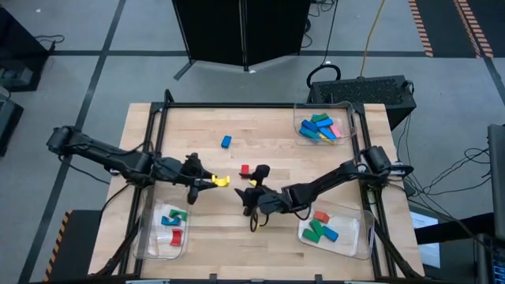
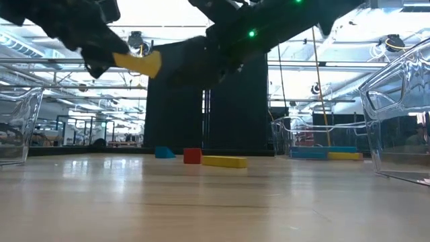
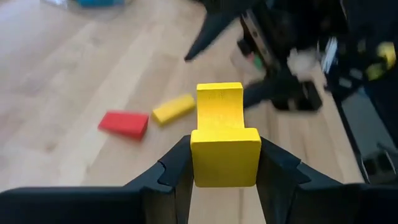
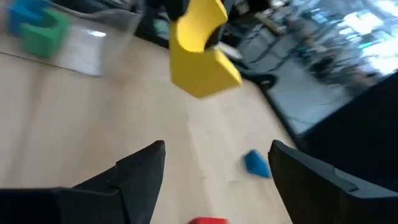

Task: Sort blocks by size
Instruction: Put the yellow arch block into the bottom left transparent bin

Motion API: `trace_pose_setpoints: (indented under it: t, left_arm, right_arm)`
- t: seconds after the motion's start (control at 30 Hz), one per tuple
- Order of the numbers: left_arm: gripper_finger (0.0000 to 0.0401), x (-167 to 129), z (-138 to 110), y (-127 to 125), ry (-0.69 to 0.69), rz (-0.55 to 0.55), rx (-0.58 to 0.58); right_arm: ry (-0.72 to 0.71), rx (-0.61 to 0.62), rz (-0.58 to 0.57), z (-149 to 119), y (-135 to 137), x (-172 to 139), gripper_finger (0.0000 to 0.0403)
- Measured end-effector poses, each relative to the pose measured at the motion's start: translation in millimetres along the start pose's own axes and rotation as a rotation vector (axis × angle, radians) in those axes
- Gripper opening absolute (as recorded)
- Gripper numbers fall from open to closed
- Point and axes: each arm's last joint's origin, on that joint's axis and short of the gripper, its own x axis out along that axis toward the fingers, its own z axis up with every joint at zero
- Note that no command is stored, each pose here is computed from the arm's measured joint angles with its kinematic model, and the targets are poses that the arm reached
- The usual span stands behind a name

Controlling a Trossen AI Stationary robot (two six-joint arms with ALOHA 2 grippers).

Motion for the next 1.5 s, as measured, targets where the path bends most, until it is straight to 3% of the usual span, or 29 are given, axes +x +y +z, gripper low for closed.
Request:
trace_pose_setpoints:
  t: [0.3, 0.7, 1.0, 1.33, 1.5]
  left_arm:
    - [0.0132, -38, 3, -15, 0.307, 0.049, -0.05]
    - [0.0132, -77, 20, -40, 0.423, 0.071, -0.043]
    - [0.0132, -100, 3, -41, 0.662, 0.172, -0.135]
    - [0.0132, -111, -11, -55, 0.745, 0.137, -0.159]
    - [0.0132, -110, -19, -61, 0.778, 0.137, -0.112]
  right_arm:
    - [0.031, 0.173, 0.259, -3, -15, 12, 0.0278]
    - [0.101, 0.241, 0.231, -12, -30, 25, 0.0279]
    - [0.086, 0.24, 0.261, -11, -29, 25, 0.0279]
    - [0.119, 0.226, 0.249, -15, -32, 27, 0.0279]
    - [0.129, 0.224, 0.249, -16, -32, 27, 0.0279]
